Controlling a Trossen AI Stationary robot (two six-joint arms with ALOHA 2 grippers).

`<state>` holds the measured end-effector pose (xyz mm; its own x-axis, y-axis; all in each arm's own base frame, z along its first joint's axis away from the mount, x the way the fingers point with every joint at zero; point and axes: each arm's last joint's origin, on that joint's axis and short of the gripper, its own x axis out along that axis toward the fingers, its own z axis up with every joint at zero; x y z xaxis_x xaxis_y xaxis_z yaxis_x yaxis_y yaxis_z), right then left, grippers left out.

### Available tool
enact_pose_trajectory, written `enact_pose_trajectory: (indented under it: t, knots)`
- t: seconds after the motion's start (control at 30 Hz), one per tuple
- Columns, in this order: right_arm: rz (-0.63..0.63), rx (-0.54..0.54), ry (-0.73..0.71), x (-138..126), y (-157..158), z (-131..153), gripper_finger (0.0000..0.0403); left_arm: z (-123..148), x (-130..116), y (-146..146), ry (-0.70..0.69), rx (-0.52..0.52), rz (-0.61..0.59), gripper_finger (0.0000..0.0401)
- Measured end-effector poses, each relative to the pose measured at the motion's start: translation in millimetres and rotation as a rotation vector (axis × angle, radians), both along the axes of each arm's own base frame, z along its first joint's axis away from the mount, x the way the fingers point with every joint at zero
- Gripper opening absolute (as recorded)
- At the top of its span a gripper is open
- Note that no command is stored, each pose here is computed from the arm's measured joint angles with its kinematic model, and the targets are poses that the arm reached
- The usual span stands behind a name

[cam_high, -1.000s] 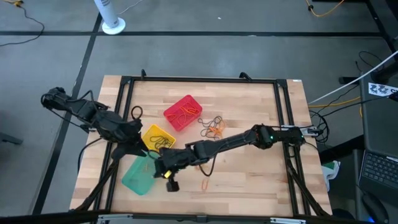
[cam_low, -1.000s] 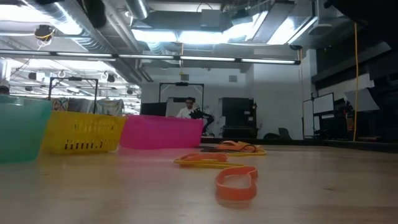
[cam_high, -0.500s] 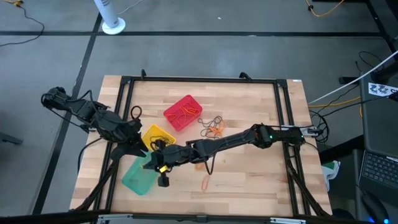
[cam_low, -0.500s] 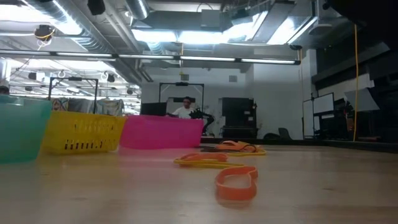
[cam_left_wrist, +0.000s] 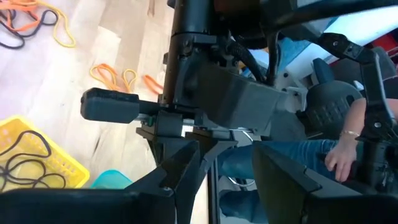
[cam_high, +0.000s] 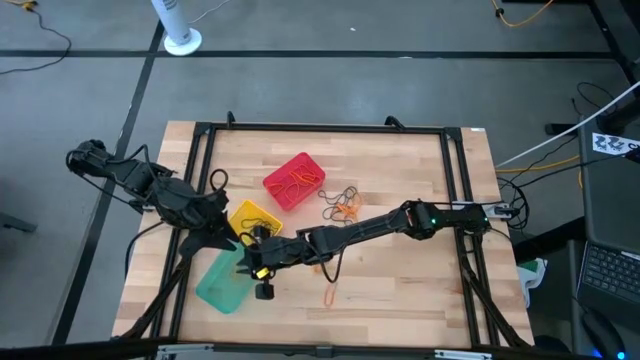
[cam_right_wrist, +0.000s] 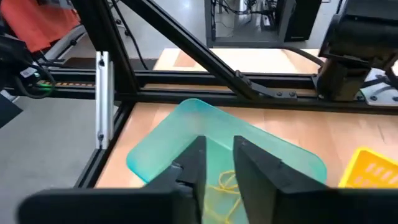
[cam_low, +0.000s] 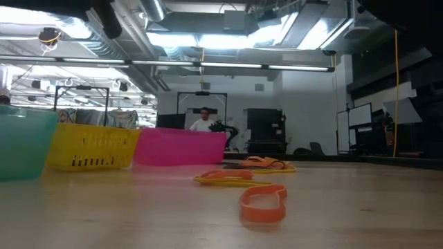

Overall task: Sort rubber bands into baskets
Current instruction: Put the yellow rubber band into the light blue bin, then put the orange rubber band into the red bin

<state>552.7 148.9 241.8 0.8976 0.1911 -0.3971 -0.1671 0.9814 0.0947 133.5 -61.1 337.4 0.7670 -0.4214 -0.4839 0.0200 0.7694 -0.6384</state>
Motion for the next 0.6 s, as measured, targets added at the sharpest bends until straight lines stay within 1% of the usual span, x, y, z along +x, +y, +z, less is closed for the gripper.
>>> enact_pose_trajectory:
  t: [0.1, 0.17, 0.27, 0.37, 0.47, 0.6]
  knots:
    - [-0.007, -0.004, 0.003, 0, 1, 0, 0.0113, 0, 0, 0, -0.003, 0.009, 0.015, 0.0143]
    - [-0.007, -0.007, 0.014, -1, 0, -1, 0.0127, -1, 1, 1, -0.001, 0.017, 0.03, 0.0143]
    - [-0.007, -0.03, 0.094, -6, -1, -4, 0.0135, -2, 3, 0, 0.005, 0.033, 0.049, 0.0143]
    - [0.005, -0.077, 0.21, -17, -4, -2, 0.0133, -5, 7, -1, 0.02, 0.044, 0.055, 0.0143]
    - [0.044, -0.134, 0.343, -31, -7, 1, 0.0128, -8, 12, -3, 0.038, 0.063, 0.05, 0.0143]
    - [0.093, -0.196, 0.586, -52, -12, -8, 0.012, -14, 20, -7, 0.07, 0.088, 0.043, 0.0143]
